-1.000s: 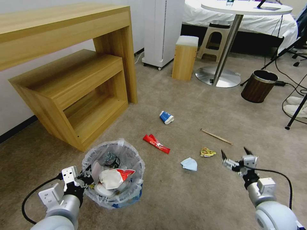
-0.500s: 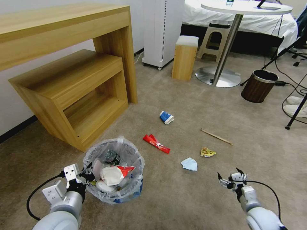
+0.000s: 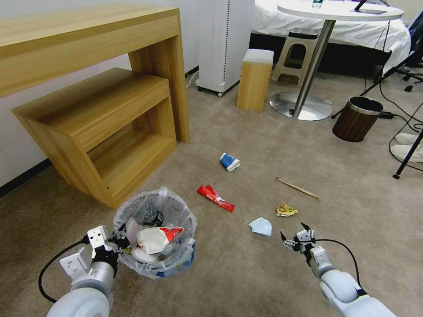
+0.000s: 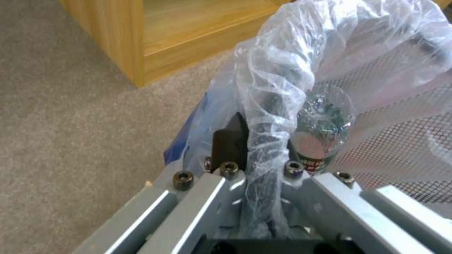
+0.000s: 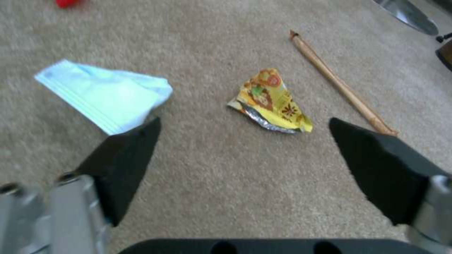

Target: Pick up the trash bin and place the garbage on the floor into it.

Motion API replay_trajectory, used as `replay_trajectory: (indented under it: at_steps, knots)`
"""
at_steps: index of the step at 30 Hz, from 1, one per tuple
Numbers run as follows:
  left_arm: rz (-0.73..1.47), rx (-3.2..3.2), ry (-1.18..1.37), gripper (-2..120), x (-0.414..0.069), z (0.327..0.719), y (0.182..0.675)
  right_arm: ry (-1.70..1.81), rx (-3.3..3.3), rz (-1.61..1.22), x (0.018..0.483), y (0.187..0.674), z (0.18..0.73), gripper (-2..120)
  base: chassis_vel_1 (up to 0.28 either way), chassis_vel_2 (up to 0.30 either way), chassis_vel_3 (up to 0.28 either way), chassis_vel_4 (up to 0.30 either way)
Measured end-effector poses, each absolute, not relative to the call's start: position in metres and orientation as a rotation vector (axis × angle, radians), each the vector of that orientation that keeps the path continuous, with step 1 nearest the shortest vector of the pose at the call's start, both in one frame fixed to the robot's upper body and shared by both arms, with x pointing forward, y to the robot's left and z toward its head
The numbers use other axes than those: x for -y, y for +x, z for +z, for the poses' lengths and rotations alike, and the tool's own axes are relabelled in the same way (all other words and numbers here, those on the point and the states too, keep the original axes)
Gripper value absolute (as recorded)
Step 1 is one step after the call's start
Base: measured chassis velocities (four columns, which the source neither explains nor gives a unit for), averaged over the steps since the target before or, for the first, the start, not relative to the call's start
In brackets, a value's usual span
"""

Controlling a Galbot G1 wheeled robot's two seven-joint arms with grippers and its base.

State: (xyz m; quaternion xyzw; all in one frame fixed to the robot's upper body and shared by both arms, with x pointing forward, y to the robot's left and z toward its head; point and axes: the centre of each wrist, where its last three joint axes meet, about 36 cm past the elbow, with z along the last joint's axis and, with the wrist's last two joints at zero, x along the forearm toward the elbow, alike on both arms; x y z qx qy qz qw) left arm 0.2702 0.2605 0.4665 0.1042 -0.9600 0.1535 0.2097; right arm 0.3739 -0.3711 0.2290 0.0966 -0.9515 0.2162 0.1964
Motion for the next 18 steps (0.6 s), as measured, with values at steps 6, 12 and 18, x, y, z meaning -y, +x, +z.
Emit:
replay_trajectory:
  at_steps: [6,12,18]
  knots:
    - [0.438,2.666,0.285,1,-0.259,0.463,0.274,0.303,2.643,0.654,0.37,0.381,0.217,83,0.0,0.0,0.0,0.0]
    - [0.437,2.659,0.272,1,-0.257,0.459,0.278,0.304,2.627,0.667,0.367,0.389,0.202,89,0.0,0.0,0.0,0.0]
    - [0.435,2.661,0.275,1,-0.258,0.459,0.278,0.399,2.639,0.612,0.339,0.394,0.186,90,0.0,0.0,0.0,0.0]
